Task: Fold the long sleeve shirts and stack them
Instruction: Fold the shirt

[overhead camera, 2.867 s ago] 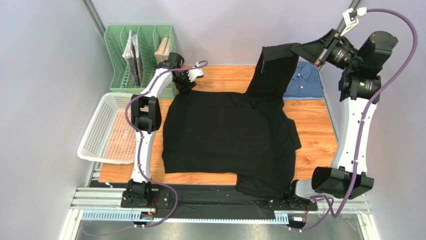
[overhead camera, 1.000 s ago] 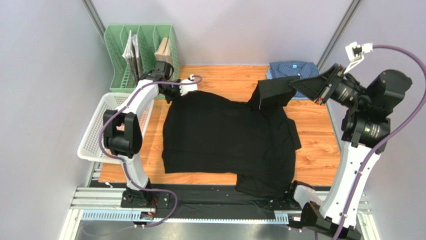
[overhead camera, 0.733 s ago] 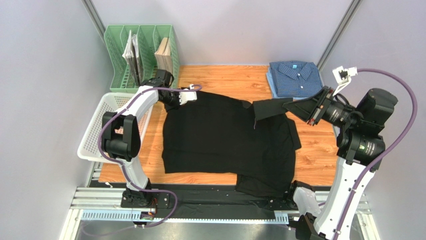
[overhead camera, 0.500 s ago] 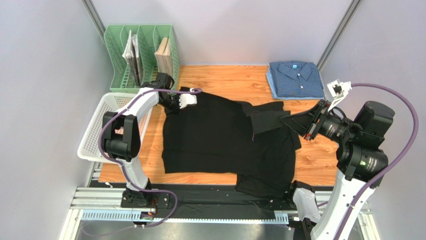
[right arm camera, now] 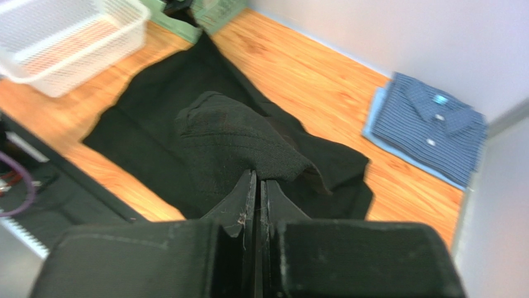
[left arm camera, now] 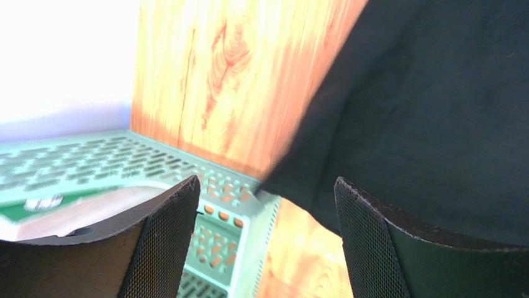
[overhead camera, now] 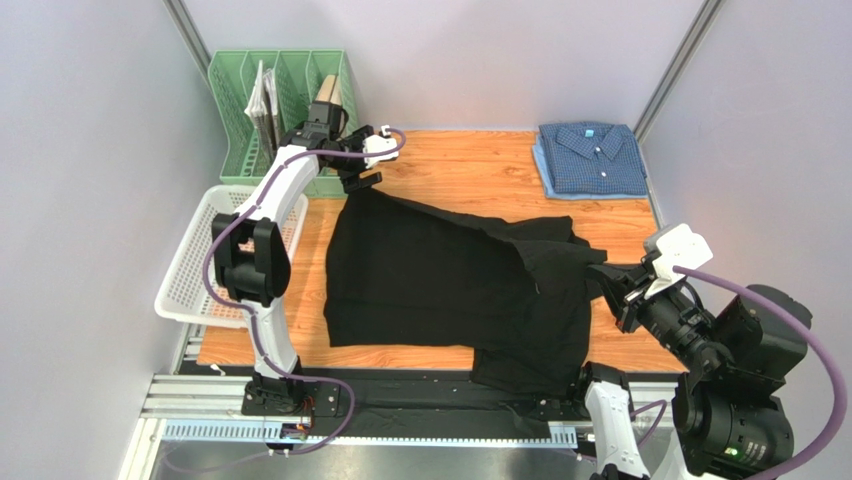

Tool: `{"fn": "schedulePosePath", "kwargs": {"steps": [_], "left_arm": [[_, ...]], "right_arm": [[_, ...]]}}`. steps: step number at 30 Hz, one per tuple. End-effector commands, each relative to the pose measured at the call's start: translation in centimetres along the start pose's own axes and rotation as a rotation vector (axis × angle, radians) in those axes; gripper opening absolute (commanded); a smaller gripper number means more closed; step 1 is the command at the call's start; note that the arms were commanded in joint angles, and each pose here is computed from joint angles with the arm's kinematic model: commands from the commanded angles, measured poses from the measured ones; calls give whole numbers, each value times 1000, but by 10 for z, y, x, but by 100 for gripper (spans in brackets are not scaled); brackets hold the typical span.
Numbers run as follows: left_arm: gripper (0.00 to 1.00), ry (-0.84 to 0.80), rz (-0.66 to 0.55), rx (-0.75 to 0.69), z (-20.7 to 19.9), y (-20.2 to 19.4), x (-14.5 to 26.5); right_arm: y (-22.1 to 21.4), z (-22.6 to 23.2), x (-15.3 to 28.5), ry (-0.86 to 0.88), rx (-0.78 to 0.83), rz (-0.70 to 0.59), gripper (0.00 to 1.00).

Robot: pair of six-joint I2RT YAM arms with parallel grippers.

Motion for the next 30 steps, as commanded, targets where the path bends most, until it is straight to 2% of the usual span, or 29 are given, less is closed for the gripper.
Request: {"fn": "schedulePosePath", "kwargs": {"steps": [1, 3, 7, 16, 20, 25, 27, 30], "left_arm": [[85, -63, 10, -93, 8, -2, -27], [81, -104, 41, -108, 6, -6, -38], [79, -191, 86, -129, -7, -18, -52], [70, -353, 200, -134, -52, -55, -58], [68, -397, 232, -109, -67, -66, -61], [70, -261, 177, -124, -55, -58, -60], [67, -206, 174, -131, -47, -56, -62], [63, -177, 198, -51, -35, -53, -62]], "right_arm": [[-52, 14, 15, -55, -171, 308, 0], [-56, 10, 15, -77, -170, 335, 0], [-64, -1, 15, -154, -162, 395, 0], [-84, -9, 3, -106, -174, 467, 0], [-86, -15, -5, -88, -168, 456, 0], [-75, -23, -11, -98, -187, 423, 0], [-69, -25, -15, -100, -224, 400, 0], [-52, -34, -24, -96, -251, 339, 0]]}}
Point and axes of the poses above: each gripper's point midway between its finger pads, its own x axis back along the fingers, its own z axis along the line the jaws close on, y = z × x, the point moved 8 cm from there along x, back along the fingers, and after that the axes turned 6 degrees about x, right-handed, at the moved point
